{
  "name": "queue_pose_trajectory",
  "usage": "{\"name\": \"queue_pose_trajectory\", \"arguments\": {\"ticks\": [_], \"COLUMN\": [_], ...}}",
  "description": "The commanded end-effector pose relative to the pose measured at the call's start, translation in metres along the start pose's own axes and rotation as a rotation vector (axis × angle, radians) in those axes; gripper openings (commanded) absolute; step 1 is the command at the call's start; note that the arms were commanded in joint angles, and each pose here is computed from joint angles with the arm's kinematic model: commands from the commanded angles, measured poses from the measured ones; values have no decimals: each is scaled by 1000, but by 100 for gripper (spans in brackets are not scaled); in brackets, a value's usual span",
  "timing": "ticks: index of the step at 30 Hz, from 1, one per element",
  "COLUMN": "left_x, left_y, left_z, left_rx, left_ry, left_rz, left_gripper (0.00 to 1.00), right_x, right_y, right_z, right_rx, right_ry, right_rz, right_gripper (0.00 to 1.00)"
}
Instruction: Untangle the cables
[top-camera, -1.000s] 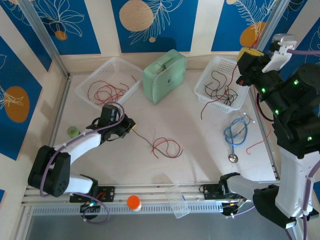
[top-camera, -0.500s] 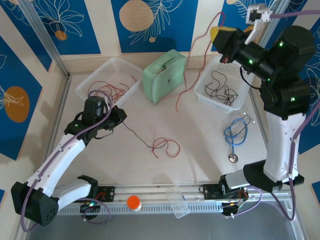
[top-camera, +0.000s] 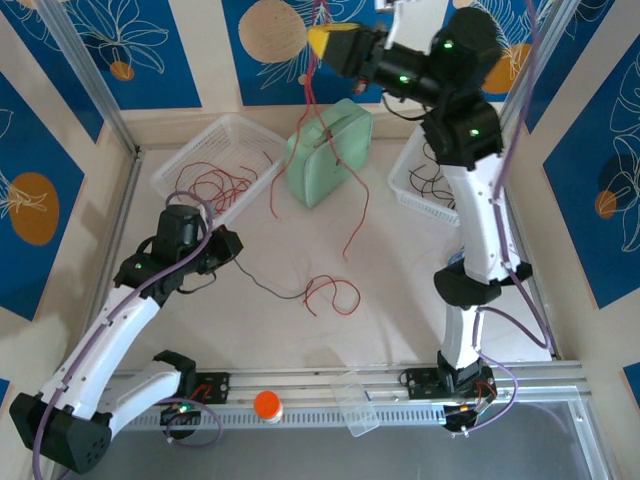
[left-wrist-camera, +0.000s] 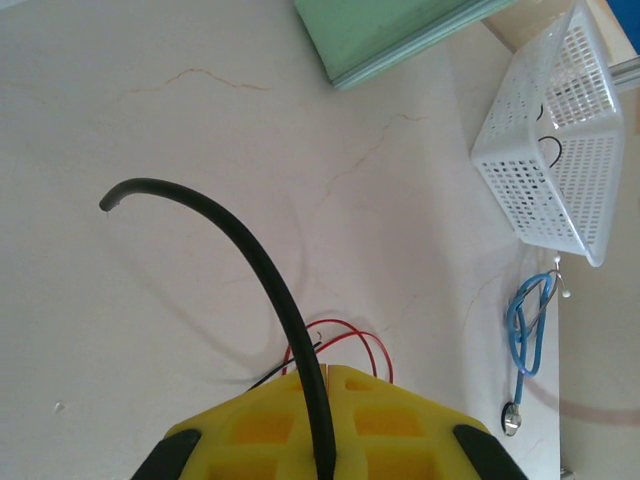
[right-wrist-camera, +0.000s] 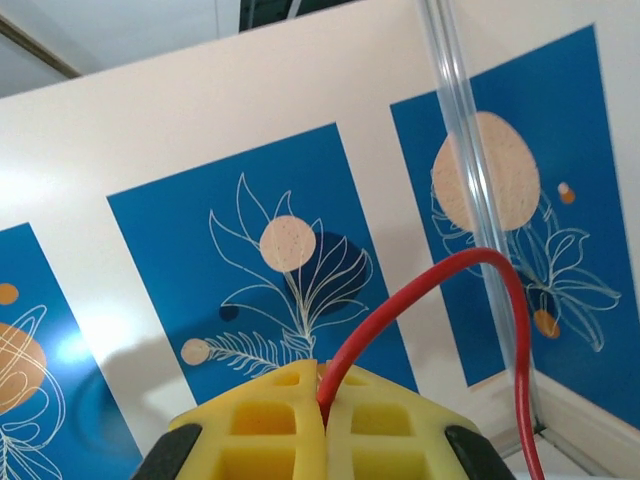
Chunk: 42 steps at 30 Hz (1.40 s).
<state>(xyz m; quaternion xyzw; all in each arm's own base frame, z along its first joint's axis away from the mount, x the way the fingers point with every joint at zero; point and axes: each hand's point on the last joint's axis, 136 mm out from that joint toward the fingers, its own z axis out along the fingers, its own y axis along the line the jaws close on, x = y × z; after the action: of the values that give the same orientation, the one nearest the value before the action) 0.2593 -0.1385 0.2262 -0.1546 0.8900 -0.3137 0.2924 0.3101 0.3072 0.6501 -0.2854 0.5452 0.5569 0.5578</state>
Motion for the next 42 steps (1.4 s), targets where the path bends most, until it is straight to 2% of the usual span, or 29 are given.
{"name": "queue_pose_trajectory", "arguments": {"ticks": [1, 8, 12, 16, 21, 28, 31, 32, 33, 38, 42], "left_x": [3, 6, 13, 22, 28, 21, 17, 16, 15, 1, -21], "left_y": [5, 6, 21, 45, 69, 65, 58, 56, 54, 33, -11], "left_z": [0, 14, 44, 74, 84, 54, 35, 30, 24, -8, -40], "left_rx": [-8, 4, -27, -97, -208, -289, -310, -314, -323, -304, -128], "left_ry": [3, 34, 74, 117, 144, 183, 196, 200, 205, 160, -24], "left_rz": [24, 71, 42, 8, 10, 109, 163, 174, 187, 273, 405], "left_gripper": [0, 0, 0, 0, 0, 62, 78, 92, 100, 100, 100], "right_x": [-7, 22, 28, 36, 42, 55, 63, 65, 68, 84, 104], "right_y": [19, 0, -5, -5, -2, -1, -2, -2, -2, -5, -8], "right_z": [14, 37, 38, 37, 35, 32, 31, 30, 29, 23, 19], "right_rx": [-63, -2, 54, 97, 118, 127, 134, 138, 143, 168, 183], "right_ry": [-59, -14, 4, 25, 48, 102, 129, 135, 143, 183, 231], "right_rz": [-84, -92, -123, -158, -181, -170, -160, -157, -153, -130, -102], "right_gripper": [0, 0, 0, 0, 0, 0, 0, 0, 0, 0, 0]}}
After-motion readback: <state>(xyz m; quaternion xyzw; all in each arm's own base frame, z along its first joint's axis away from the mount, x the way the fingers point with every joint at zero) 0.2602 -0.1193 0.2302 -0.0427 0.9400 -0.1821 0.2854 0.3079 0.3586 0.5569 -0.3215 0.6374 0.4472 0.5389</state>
